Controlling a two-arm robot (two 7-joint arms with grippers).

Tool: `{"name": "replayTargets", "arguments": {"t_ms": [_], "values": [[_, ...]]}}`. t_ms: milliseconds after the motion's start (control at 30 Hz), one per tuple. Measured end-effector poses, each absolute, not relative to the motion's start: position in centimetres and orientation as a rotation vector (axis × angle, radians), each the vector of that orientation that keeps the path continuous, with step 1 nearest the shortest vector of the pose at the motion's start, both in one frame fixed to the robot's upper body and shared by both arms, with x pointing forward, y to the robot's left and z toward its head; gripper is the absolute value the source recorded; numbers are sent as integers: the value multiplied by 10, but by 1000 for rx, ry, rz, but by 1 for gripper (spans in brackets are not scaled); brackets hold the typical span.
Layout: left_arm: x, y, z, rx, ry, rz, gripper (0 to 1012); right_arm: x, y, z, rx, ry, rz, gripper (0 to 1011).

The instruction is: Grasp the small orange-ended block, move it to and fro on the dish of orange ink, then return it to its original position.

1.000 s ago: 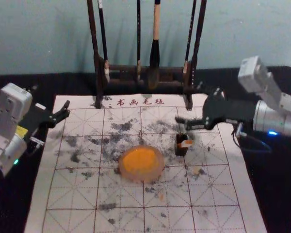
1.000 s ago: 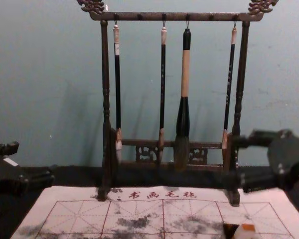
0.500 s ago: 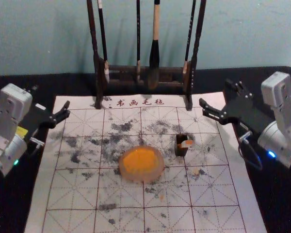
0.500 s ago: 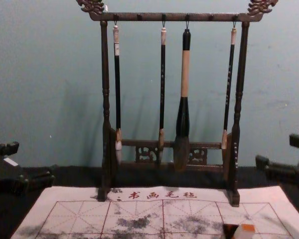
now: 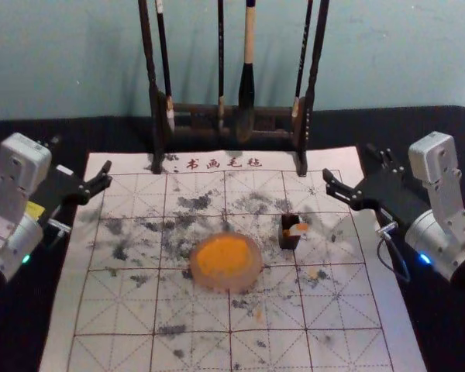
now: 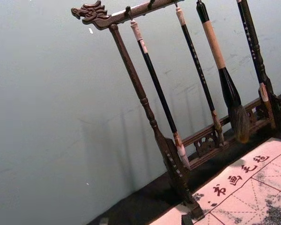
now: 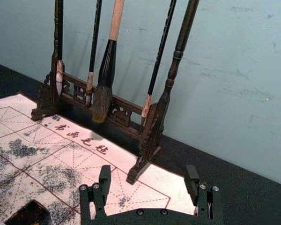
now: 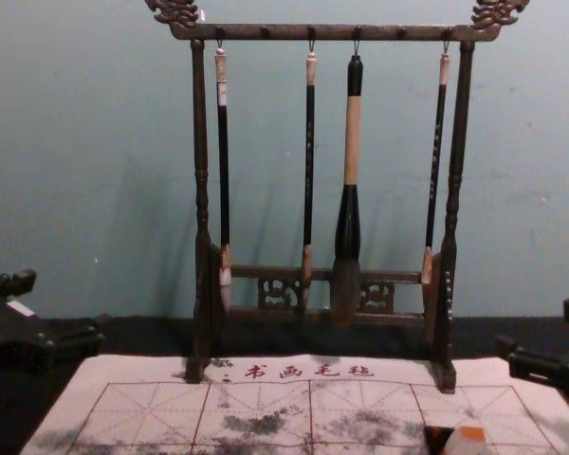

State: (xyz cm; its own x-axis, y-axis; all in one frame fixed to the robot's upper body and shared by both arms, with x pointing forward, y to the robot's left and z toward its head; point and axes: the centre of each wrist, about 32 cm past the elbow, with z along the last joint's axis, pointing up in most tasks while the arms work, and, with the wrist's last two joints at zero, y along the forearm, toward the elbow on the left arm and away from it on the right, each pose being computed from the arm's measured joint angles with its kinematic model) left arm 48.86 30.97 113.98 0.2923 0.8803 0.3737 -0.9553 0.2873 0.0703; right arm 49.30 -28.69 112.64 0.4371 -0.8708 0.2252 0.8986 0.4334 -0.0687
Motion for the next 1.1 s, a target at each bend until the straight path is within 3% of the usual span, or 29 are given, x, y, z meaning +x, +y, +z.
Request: {"name": "replayTargets", "arguments": {"t_ms": [1100], "values": [[489,310,1140,305,-285,1248,1001,493,-287,1129,-184,-172,-1096,1000]]}}
